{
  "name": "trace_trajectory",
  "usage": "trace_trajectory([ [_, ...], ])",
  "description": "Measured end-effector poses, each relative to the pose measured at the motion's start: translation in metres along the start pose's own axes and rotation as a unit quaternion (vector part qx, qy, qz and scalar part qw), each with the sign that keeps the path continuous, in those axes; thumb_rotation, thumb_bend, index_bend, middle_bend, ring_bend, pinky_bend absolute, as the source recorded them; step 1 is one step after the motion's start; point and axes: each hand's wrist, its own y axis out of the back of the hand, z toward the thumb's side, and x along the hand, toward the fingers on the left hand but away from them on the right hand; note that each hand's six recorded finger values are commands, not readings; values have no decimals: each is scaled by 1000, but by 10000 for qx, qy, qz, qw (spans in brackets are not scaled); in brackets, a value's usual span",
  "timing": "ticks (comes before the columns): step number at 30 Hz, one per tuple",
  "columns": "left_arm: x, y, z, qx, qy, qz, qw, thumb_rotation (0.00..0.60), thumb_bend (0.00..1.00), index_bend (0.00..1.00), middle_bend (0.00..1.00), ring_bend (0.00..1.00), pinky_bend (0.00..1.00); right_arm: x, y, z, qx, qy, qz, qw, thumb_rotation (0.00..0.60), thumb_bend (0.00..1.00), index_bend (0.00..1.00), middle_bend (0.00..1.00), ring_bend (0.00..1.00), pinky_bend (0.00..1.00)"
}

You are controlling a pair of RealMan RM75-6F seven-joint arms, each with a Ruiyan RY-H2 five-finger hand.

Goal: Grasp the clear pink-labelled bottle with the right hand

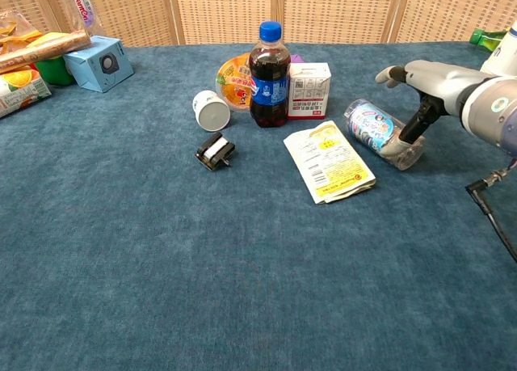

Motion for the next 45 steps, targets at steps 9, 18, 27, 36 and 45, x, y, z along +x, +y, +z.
trace_trajectory([
  [9, 0, 1, 0, 16, -9, 23, 10000, 600, 172, 248, 0, 0, 0, -6, -4, 0, 81, -25, 48, 10000, 600, 143, 0, 0, 0, 4],
  [18, 0, 0, 0, 44, -4, 41, 10000, 600, 172, 248, 0, 0, 0, -15, -6, 2, 43, -8, 75, 10000, 600, 178, 10, 180, 168, 377],
  [27, 0, 0, 0, 60, -5, 49, 10000, 600, 172, 249, 0, 0, 0, -17, -5, 2, -4, -15, -28, 10000, 600, 294, 316, 546, 484, 659],
  [36, 0, 0, 1, 36, -28, 32, 10000, 600, 173, 249, 0, 0, 0, -7, 14, 4, -250, 80, -260, 9993, 600, 321, 344, 574, 503, 676],
  [45, 0, -1, 1, -12, -31, 2, 10000, 600, 171, 248, 0, 0, 0, 13, 48, 8, -501, 243, -605, 9966, 600, 316, 344, 575, 503, 676],
])
